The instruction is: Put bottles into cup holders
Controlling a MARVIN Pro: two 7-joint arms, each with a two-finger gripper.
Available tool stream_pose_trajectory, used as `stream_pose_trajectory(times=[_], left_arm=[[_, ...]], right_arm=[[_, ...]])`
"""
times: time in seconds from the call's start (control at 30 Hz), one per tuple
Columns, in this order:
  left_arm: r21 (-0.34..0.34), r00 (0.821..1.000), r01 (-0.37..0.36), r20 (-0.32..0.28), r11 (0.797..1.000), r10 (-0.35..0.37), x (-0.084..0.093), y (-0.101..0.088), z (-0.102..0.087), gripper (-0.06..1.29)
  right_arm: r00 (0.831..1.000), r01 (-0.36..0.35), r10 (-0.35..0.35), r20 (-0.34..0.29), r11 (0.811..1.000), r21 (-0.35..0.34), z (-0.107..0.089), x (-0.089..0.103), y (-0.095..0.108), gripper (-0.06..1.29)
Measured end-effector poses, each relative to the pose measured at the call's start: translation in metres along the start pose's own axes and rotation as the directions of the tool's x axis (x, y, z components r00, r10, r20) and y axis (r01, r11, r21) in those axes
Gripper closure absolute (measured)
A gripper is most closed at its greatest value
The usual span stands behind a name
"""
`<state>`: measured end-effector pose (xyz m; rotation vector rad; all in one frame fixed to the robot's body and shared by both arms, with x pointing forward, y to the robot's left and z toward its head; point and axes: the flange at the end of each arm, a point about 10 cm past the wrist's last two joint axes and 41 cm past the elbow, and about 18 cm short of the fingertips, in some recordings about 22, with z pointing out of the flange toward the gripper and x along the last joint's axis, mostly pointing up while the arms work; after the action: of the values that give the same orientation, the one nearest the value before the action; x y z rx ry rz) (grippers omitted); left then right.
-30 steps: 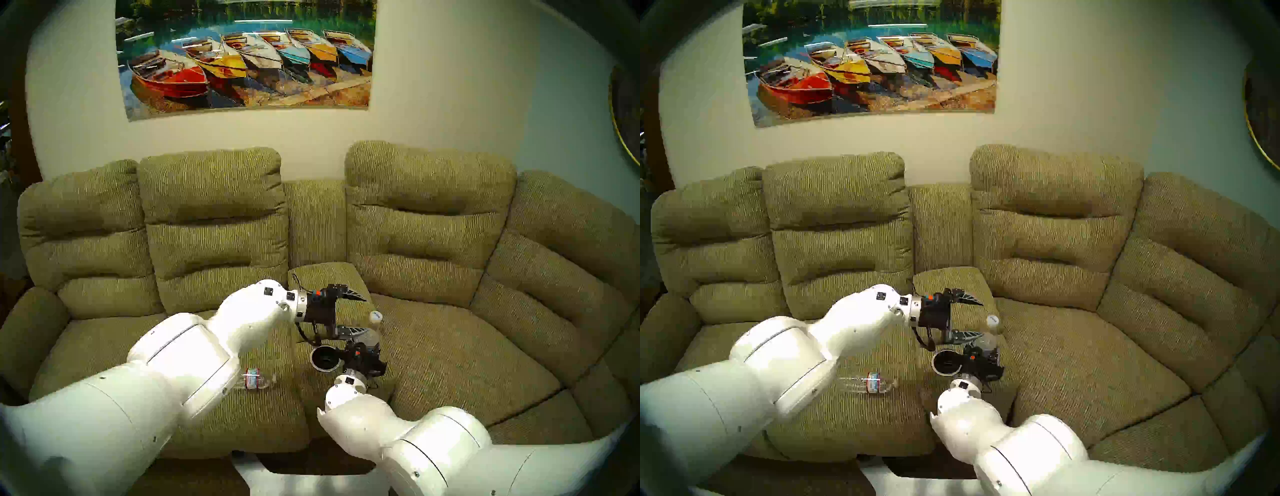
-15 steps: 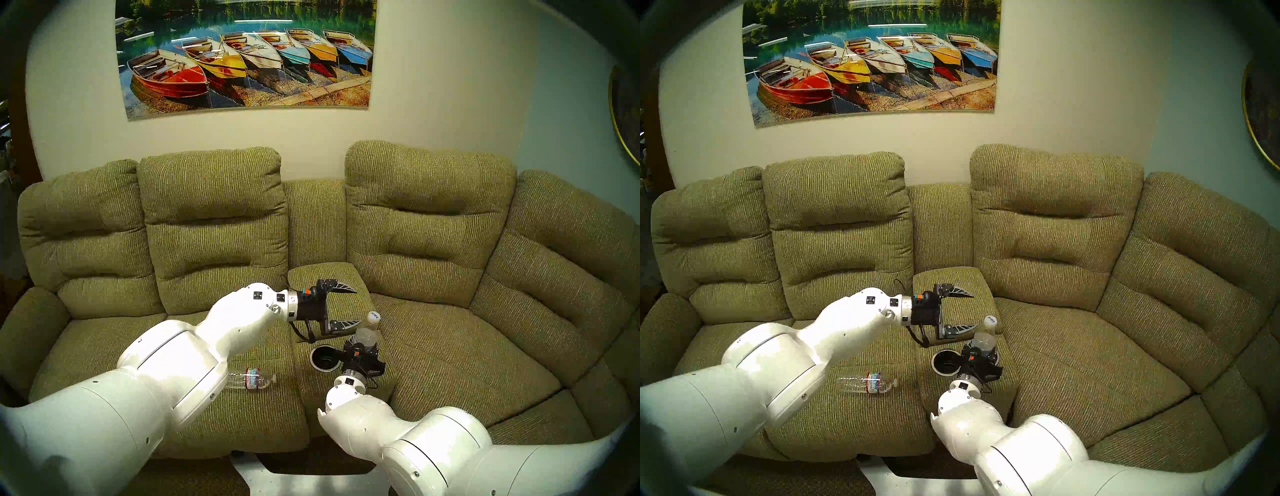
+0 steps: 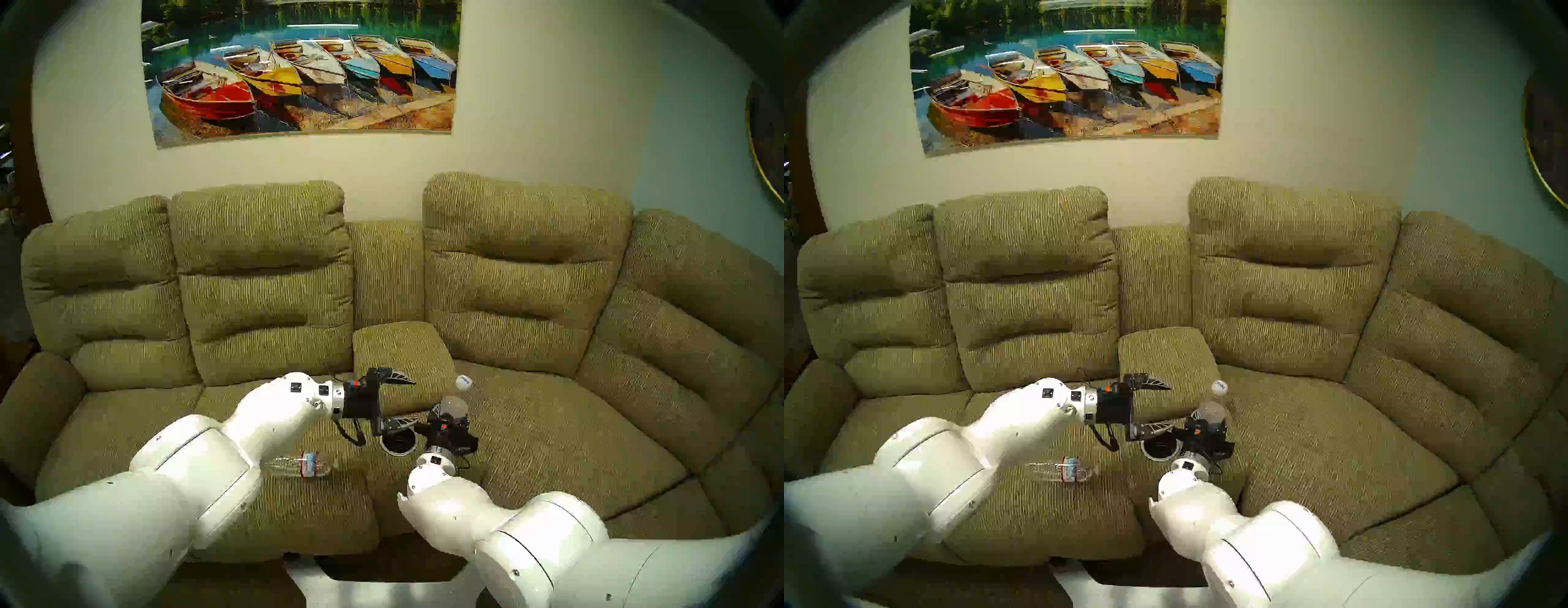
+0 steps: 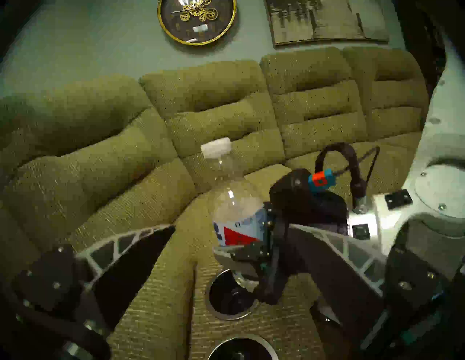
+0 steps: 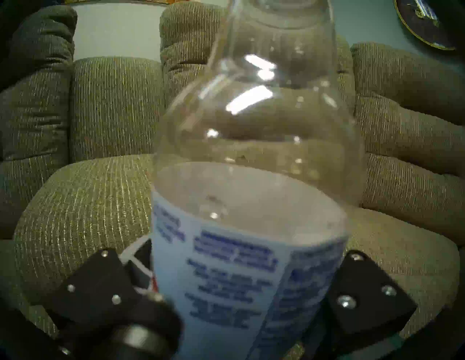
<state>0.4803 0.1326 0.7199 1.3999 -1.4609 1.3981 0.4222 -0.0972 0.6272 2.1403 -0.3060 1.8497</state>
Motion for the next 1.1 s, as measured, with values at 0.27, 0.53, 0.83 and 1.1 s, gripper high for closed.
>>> stream_pose_trajectory(times=[0.27, 0.53, 0.83, 1.1], left_arm=[[-0.006, 1.000, 0.016, -0.004, 1.000, -0.016, -0.009, 0.014, 0.001, -0.02], [-0.017, 0.999, 0.028, -0.024, 0.999, -0.029, -0.013, 0.029, 0.009, -0.02], [-0.020, 0.999, 0.028, -0.045, 0.999, -0.029, -0.014, 0.039, 0.015, -0.02], [-0.018, 0.998, 0.022, -0.059, 1.000, -0.023, -0.013, 0.042, 0.017, -0.02]], right_arm=[[1.000, -0.008, 0.008, 0.000, 1.000, 0.005, 0.004, 0.004, -0.001, 0.56], [1.000, -0.025, 0.025, 0.011, 1.000, 0.005, 0.006, 0.006, -0.004, 0.56], [0.999, -0.038, 0.038, 0.033, 0.999, 0.002, 0.008, 0.006, -0.005, 0.49], [0.998, -0.047, 0.047, 0.053, 0.999, -0.002, 0.009, 0.006, -0.004, 0.47]])
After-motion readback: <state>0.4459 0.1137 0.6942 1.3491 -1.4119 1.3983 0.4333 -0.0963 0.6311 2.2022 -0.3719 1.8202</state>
